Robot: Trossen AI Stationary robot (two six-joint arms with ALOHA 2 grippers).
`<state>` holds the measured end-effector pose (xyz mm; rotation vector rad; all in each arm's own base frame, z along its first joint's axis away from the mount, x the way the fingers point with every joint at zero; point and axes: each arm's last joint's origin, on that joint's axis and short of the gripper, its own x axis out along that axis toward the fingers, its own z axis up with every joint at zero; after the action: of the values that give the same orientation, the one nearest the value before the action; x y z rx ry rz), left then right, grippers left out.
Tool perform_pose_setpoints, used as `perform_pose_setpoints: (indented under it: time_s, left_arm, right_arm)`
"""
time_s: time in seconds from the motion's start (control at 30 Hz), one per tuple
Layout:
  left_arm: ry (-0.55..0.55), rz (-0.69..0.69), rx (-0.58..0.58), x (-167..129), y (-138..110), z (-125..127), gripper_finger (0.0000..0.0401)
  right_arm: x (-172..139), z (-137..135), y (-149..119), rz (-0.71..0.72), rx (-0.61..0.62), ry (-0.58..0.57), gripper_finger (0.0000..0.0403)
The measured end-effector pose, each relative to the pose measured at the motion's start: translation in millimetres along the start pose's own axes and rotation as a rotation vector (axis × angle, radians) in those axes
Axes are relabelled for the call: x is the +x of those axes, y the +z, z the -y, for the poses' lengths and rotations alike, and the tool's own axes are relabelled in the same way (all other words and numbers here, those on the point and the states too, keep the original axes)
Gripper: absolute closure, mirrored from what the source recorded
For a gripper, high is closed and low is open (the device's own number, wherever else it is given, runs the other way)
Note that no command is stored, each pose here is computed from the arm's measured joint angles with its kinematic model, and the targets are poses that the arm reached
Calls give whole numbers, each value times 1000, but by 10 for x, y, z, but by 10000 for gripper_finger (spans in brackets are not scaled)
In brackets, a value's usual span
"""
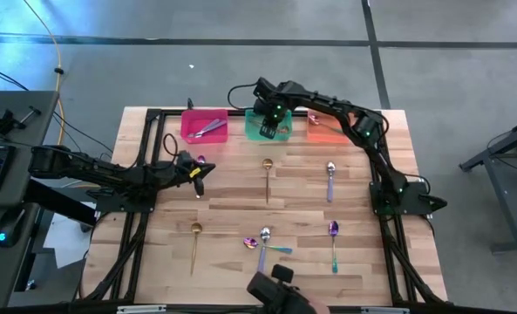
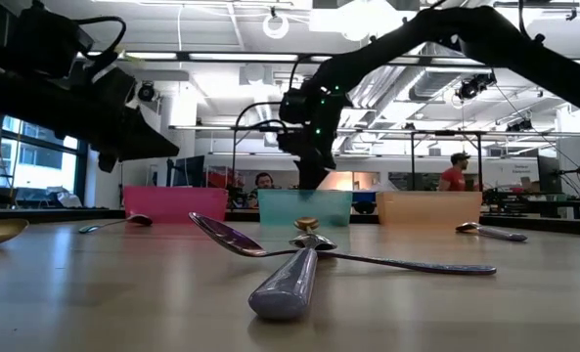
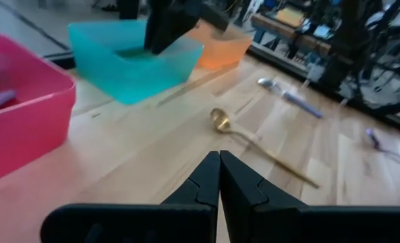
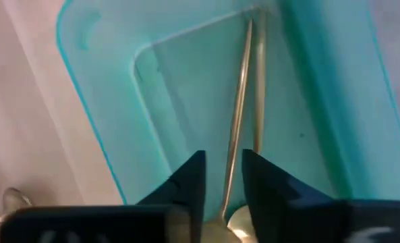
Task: Sort silverware by color (type)
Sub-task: Put the right gold spoon into the green bin, then put the middle silver spoon into the orange bin
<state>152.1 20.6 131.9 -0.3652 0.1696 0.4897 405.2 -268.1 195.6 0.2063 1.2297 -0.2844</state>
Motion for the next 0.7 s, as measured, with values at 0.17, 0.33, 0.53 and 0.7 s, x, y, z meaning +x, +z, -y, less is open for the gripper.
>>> perform_pose_setpoints:
  time_s: [0.17,0.33,0.53,0.7]
  left_arm:
    - [17,-37,-42,-1,-38,-17,401]
    - [35,-32,-122,-1,-40,-23,401]
    - [51,-24,-133,-1,-38,-28,401]
    - [55,-33,-46,-1,-46,-32,401]
  right_arm:
    - [-225,-26,2,24,-2,17,288]
    - [-648,-203,45,137,-59,146,335]
    - [-712,-703,54,258,-84,310,397]
    - [-551,-1322,-114,303,-26,373,397]
